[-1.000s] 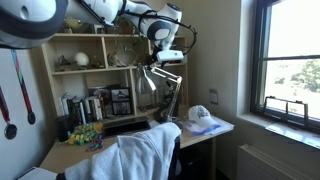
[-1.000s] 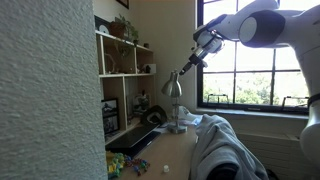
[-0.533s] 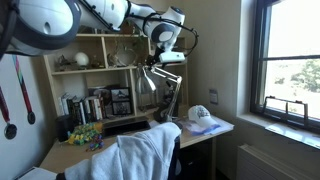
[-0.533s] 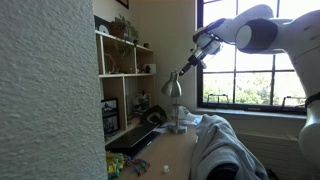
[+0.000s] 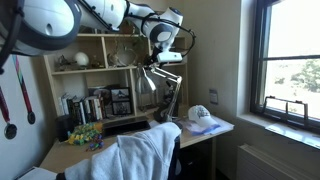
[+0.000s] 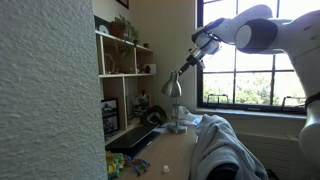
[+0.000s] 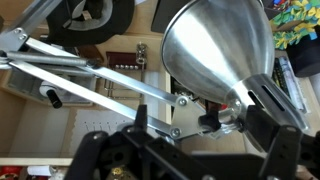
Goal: Adjust the desk lamp
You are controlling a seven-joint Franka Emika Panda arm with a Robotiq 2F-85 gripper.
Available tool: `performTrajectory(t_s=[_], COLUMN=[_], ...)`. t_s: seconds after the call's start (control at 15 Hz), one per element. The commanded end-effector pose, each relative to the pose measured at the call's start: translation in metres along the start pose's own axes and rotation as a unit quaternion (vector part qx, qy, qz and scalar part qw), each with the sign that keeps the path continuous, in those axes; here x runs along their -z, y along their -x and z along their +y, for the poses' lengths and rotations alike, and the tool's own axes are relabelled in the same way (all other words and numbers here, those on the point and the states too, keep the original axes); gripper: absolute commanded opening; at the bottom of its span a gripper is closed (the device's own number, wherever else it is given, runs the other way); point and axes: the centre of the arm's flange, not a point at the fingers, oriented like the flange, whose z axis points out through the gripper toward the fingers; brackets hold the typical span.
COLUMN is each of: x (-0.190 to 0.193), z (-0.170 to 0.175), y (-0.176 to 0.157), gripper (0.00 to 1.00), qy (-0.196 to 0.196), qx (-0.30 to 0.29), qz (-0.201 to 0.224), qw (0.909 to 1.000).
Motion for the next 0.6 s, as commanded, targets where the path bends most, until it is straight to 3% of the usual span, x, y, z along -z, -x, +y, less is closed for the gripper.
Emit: performTrajectory(t_s=[0.0,0.13,0.2,0.33,0.53], x=[-0.0015,-0.0025,-0.0025,-0.0017,0.0008], z=[-0.0073,-0.0097,-0.0104,-0.0097,-0.0089], y=[-0.0100,-0.0107,-0.0096,-0.0076,-0.0048], gripper=[1.00,1.00,0.75,0.68,0.42], qy=[-0.011,-0.011,-0.010,-0.009,-0.007], qx=[-0.005,-0.004,-0.003,-0.004,-0.005], qz=[0.011,0.011,0.010,0.009,0.009], qw=[0.9999,0.9999,0.9999,0.9999,0.9999])
